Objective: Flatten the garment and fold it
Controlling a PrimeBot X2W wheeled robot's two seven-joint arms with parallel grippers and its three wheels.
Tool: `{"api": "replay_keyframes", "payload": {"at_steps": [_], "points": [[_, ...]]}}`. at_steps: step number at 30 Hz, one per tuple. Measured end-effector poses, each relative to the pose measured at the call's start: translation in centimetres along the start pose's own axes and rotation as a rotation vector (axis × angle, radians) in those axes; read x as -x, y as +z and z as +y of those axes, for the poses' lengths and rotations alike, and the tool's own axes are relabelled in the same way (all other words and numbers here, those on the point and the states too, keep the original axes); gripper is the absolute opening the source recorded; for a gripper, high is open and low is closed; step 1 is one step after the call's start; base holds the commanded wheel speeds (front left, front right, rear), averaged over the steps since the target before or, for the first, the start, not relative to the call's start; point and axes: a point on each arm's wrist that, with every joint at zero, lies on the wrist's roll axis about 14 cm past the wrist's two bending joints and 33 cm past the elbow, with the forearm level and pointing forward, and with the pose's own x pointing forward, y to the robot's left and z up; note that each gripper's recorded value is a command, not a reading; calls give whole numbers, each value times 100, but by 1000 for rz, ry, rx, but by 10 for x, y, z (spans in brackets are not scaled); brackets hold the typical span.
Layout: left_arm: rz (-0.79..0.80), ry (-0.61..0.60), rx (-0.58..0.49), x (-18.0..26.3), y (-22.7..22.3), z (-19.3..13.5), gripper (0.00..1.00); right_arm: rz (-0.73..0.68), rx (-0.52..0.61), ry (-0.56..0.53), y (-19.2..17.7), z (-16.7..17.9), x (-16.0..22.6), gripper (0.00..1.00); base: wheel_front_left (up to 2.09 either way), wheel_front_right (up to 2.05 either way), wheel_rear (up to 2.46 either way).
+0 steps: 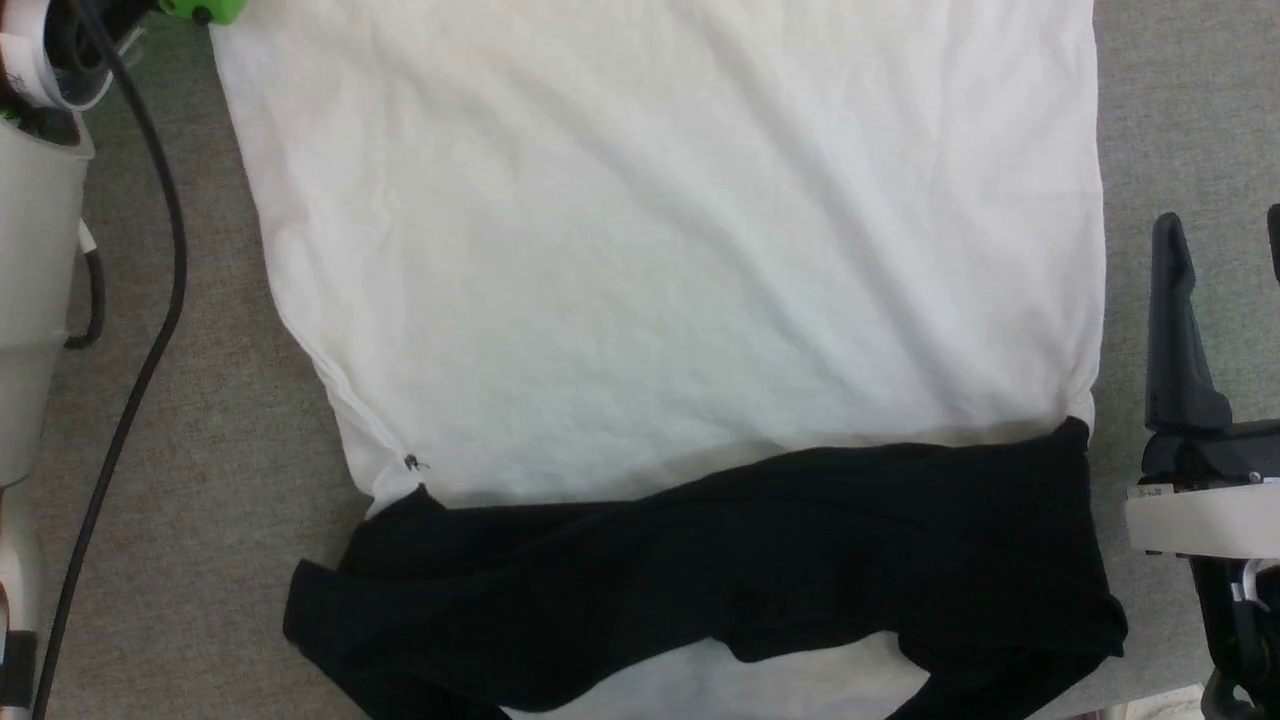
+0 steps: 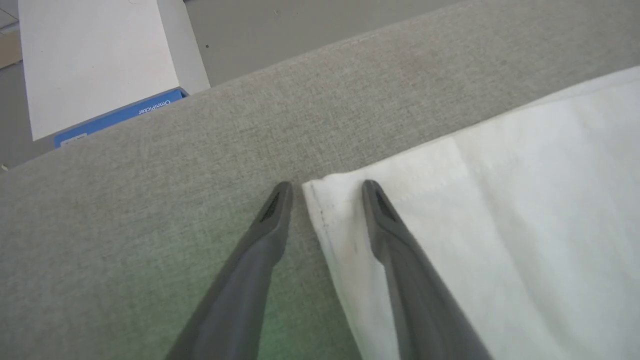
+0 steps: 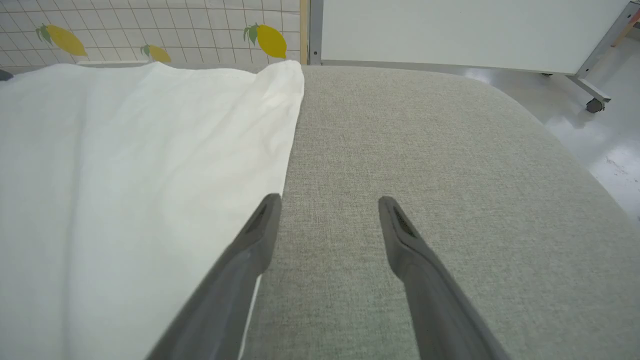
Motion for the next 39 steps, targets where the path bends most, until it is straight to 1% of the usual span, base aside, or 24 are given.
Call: {"api": "replay_keyframes", "payload": {"at_steps": [3, 6, 10, 12, 14, 16, 20, 22, 25, 27, 29, 32, 34, 37, 38, 39], "points": [[-10, -12, 1, 2, 1, -3, 0, -27, 4, 12, 7, 4, -7, 100, 0, 0, 0], [-35, -16, -2, 7, 2, -3, 0, -105, 20, 43, 34, 5, -22, 100, 0, 0, 0], [-64, -22, 7, 14, 3, -6, 0, -274, 103, 84, 106, -4, -47, 100, 0, 0, 0], [-76, -31, 4, 18, 3, -9, 0, -327, 131, 103, 140, -6, -62, 100, 0, 0, 0], [-84, -32, 5, 21, 4, -10, 0, -318, 147, 120, 158, -6, -78, 100, 0, 0, 0], [-90, -39, 0, 23, 3, -12, 0, -269, 118, 137, 165, -4, -97, 100, 0, 0, 0], [-102, -48, 1, 26, 1, -15, 0, -85, 61, 155, 147, 2, -137, 100, 0, 0, 0], [-104, -51, 5, 27, -1, -16, 0, 6, 24, 155, 131, 6, -154, 100, 0, 0, 0], [-104, -52, 2, 28, -3, -15, 0, 117, 20, 156, 108, 16, -172, 100, 0, 0, 0], [-103, -47, 2, 28, -5, -12, 0, 193, -1, 169, 87, 26, -181, 100, 0, 0, 0], [-103, -45, 4, 26, -8, -10, 0, 282, 8, 182, 59, 38, -187, 100, 0, 0, 0], [-107, -43, 8, 25, -9, -8, 0, 368, 34, 187, 28, 47, -193, 100, 0, 0, 0], [-109, -40, 12, 24, -11, -7, 0, 430, 19, 188, 8, 50, -194, 100, 0, 0, 0], [-104, -35, 14, 23, -13, -4, 0, 452, 25, 189, 2, 55, -199, 100, 0, 0, 0], [-103, -32, 15, 22, -14, -3, 0, 451, 24, 188, 2, 55, -201, 80, 0, 0, 0], [-107, -30, 16, 22, -14, -2, 0, 449, 20, 187, 2, 56, -203, 30, 0, 0, 0]]}}
